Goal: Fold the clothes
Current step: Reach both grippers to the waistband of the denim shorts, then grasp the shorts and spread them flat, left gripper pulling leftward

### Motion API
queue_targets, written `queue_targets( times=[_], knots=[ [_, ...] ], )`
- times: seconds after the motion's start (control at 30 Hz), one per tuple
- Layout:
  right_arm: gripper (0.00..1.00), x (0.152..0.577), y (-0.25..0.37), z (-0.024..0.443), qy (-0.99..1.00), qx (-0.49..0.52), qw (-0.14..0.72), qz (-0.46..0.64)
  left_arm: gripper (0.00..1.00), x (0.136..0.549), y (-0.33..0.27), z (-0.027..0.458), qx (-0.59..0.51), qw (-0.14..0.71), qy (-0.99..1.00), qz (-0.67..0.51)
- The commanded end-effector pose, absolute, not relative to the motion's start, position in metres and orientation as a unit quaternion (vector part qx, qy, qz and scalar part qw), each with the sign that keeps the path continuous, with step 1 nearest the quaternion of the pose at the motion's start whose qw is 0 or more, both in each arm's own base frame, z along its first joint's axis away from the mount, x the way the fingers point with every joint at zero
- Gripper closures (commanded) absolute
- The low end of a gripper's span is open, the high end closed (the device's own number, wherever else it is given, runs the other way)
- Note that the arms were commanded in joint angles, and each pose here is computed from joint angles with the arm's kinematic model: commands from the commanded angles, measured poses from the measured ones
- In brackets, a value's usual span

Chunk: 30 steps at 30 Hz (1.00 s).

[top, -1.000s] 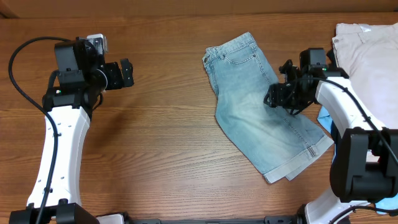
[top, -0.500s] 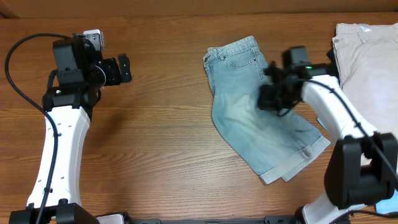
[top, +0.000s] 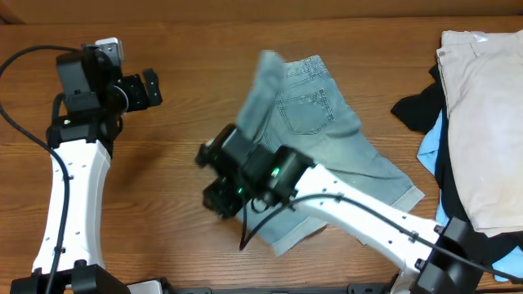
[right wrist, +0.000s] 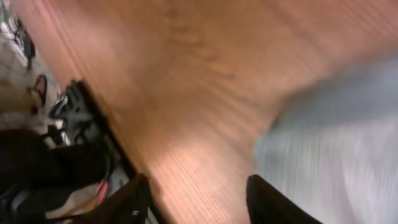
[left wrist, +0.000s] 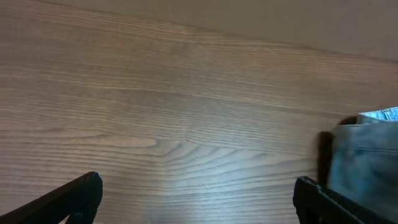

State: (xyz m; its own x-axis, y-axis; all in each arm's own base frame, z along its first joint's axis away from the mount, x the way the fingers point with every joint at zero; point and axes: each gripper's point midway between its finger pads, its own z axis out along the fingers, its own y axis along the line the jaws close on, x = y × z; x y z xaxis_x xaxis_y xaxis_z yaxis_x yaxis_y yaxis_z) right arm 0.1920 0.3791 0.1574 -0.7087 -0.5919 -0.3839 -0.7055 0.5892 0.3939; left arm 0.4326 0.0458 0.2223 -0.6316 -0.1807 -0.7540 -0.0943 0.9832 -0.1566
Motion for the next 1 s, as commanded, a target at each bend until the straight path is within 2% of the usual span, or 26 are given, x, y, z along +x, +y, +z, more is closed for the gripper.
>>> queue_targets(
  times=[0.0,0.2,0.37,0.47,0.6,0.7,0.87,0.97],
  knots=[
    [0.42,0.215,0.368,0.166,0.906,-0.317,0.135,0.246,0.0,0.433,0.053,0.246,-0.074,0.448,0.89,-0.04],
    [0.4,0.278,0.313,0.18,0.936,-0.2,0.161,0.241,0.0,0.434,0.048,0.246,-0.059,0.45,0.89,-0.043],
    [0.31,0.337,0.236,0.178,0.958,-0.077,0.173,0.217,0.01,0.432,0.005,0.246,0.042,0.447,0.887,-0.107],
    [0.25,0.354,0.2,0.175,0.963,-0.035,0.174,0.202,0.0,0.434,-0.015,0.235,0.076,0.433,0.89,-0.119],
    [0.2,0.359,0.167,0.169,0.97,-0.005,0.162,0.183,0.0,0.438,-0.055,0.201,0.146,0.394,0.898,-0.129],
    [0.19,0.354,0.147,0.159,0.977,0.014,0.146,0.152,0.0,0.441,-0.102,0.149,0.224,0.342,0.903,-0.13],
    [0.18,0.35,0.144,0.151,0.98,0.016,0.136,0.144,0.0,0.44,-0.148,0.086,0.309,0.29,0.899,-0.108],
    [0.18,0.35,0.144,0.151,0.98,0.016,0.136,0.144,0.0,0.446,-0.16,0.062,0.323,0.284,0.9,-0.071]
  ],
)
